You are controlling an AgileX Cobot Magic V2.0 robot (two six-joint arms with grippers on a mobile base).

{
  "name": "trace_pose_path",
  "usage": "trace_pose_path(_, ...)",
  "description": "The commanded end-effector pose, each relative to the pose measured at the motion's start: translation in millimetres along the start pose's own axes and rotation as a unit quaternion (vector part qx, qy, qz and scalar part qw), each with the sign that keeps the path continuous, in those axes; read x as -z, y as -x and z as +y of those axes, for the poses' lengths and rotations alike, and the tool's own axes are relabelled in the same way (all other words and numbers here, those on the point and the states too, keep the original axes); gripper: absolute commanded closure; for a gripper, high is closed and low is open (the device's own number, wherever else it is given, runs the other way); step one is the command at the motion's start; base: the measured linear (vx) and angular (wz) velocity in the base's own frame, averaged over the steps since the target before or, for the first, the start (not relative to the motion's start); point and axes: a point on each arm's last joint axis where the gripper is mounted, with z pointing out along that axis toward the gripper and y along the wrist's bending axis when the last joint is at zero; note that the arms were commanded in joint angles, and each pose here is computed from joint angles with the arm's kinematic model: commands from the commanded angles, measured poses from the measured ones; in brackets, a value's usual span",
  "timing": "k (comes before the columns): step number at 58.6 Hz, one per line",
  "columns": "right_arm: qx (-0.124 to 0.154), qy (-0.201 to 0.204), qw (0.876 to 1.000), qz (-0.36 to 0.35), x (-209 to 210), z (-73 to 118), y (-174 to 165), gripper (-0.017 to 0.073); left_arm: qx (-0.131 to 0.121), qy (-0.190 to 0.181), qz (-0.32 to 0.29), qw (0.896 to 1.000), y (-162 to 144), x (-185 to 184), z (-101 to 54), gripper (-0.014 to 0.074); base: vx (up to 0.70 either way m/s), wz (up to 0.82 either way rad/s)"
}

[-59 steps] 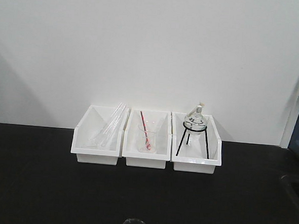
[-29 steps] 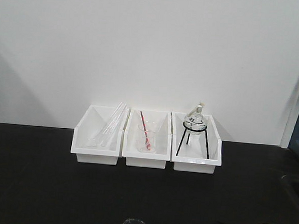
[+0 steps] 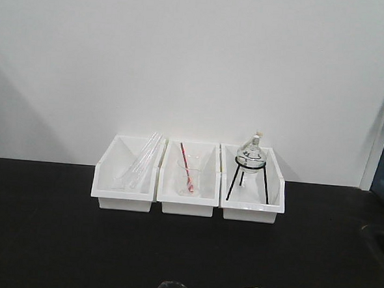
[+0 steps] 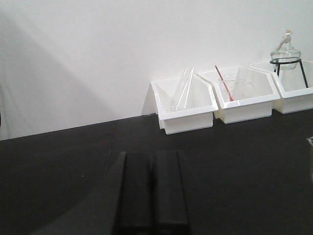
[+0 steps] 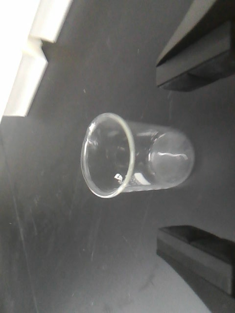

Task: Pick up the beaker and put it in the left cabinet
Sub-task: 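Close the right gripper around the clear glass beaker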

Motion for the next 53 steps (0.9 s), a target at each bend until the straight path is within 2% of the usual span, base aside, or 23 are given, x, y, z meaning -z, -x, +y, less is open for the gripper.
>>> trace_pose_path(1, 0.009, -0.009, 0.998, -0.063, -11.6, -4.2, 21.0, -0.0045, 0.003, 0.003, -0.039, 0.999, 2.6, 1.3, 0.0, 0.0592, 0.00, 0.00)
trace_pose_path(15, 0.014, -0.008, 0.998, -0.056, -42.9, -11.8, 18.1, -0.0045, 0.003, 0.003, -0.039, 0.999, 2.6, 1.3, 0.0, 0.0592, 0.00, 0.00)
trace_pose_path(30, 0.001, -0.004, 0.997, -0.074, -69.1, -20.4, 22.2, -0.0043, 0.003, 0.003, -0.039, 0.999, 2.6, 1.3, 0.0, 0.0592, 0.00, 0.00)
trace_pose_path(34, -0.010, 0.001, 0.997, -0.077, -74.8, -21.3, 22.0, -0.0043, 0.003, 0.003, -0.039, 0.999, 2.6, 1.3, 0.0, 0.0592, 0.00, 0.00)
trace_pose_path(53, -0.015, 0.009, 0.996, -0.083, -92.7, -26.4, 24.2, -0.0025, 0.003, 0.003, -0.039, 0.999, 2.6, 1.3, 0.0, 0.0592, 0.00, 0.00)
